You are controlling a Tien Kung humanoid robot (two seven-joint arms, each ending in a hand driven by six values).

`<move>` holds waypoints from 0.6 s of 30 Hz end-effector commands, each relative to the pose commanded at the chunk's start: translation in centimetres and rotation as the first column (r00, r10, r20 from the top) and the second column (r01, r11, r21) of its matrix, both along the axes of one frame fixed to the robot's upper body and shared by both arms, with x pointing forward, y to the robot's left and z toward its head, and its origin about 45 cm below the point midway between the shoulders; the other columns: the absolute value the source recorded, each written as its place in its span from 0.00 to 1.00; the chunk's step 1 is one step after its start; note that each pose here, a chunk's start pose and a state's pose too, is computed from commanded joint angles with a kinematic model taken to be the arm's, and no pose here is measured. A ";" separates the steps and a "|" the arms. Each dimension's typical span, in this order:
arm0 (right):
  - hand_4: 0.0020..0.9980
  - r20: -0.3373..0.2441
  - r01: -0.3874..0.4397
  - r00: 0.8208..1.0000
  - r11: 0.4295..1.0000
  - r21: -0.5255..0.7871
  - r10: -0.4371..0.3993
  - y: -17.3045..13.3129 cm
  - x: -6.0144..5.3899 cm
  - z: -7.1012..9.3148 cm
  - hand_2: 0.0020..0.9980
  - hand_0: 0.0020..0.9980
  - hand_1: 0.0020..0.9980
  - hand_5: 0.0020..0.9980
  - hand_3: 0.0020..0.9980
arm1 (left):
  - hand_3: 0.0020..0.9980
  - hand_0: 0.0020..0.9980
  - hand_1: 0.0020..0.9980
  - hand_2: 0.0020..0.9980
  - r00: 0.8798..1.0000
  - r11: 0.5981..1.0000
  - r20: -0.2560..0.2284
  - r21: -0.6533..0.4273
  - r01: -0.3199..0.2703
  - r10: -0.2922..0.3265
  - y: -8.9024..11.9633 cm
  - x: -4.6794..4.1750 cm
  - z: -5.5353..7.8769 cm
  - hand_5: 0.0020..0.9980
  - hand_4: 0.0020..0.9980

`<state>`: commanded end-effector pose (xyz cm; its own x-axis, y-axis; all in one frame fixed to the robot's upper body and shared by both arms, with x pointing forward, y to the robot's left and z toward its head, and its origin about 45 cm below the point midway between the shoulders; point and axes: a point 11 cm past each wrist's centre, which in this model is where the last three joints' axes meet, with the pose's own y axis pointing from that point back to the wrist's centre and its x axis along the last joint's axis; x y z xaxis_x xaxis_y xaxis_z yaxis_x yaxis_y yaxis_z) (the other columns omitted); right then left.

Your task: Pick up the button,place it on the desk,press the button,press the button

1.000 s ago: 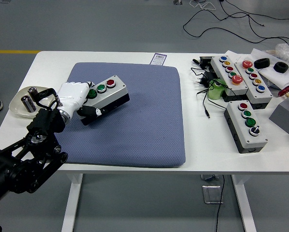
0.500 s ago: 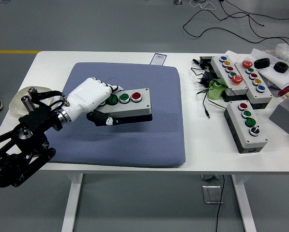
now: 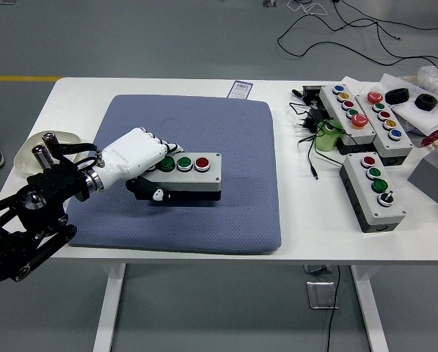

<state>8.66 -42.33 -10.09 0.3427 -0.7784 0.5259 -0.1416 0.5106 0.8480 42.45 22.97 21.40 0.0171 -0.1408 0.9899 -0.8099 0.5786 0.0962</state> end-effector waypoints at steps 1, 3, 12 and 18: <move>0.31 0.000 -0.001 1.000 1.000 0.000 0.001 0.0 0.0 0.0 0.68 0.67 0.66 0.17 0.62 | 0.23 0.01 0.00 0.00 1.000 1.000 0.000 0.003 0.001 -0.001 0.1 -0.06 0.0 0.00 0.71; 0.31 -0.001 0.000 1.000 1.000 -0.001 0.000 0.0 0.0 0.0 0.68 0.67 0.66 0.17 0.62 | 0.23 0.01 0.00 0.00 1.000 1.000 0.001 0.009 0.008 -0.008 0.4 -0.32 -0.1 0.00 0.71; 0.31 -0.002 -0.002 1.000 1.000 -0.002 0.002 -0.1 -0.1 0.0 0.68 0.67 0.66 0.17 0.62 | 0.24 0.01 0.00 0.00 1.000 1.000 0.012 0.023 -0.002 0.001 2.2 -0.82 -0.5 0.00 0.72; 0.31 -0.001 -0.002 1.000 1.000 -0.002 0.002 -0.1 0.0 0.0 0.68 0.67 0.66 0.17 0.62 | 0.24 0.01 0.00 0.00 1.000 0.999 0.009 0.030 -0.020 0.020 3.0 -0.96 -1.1 0.00 0.74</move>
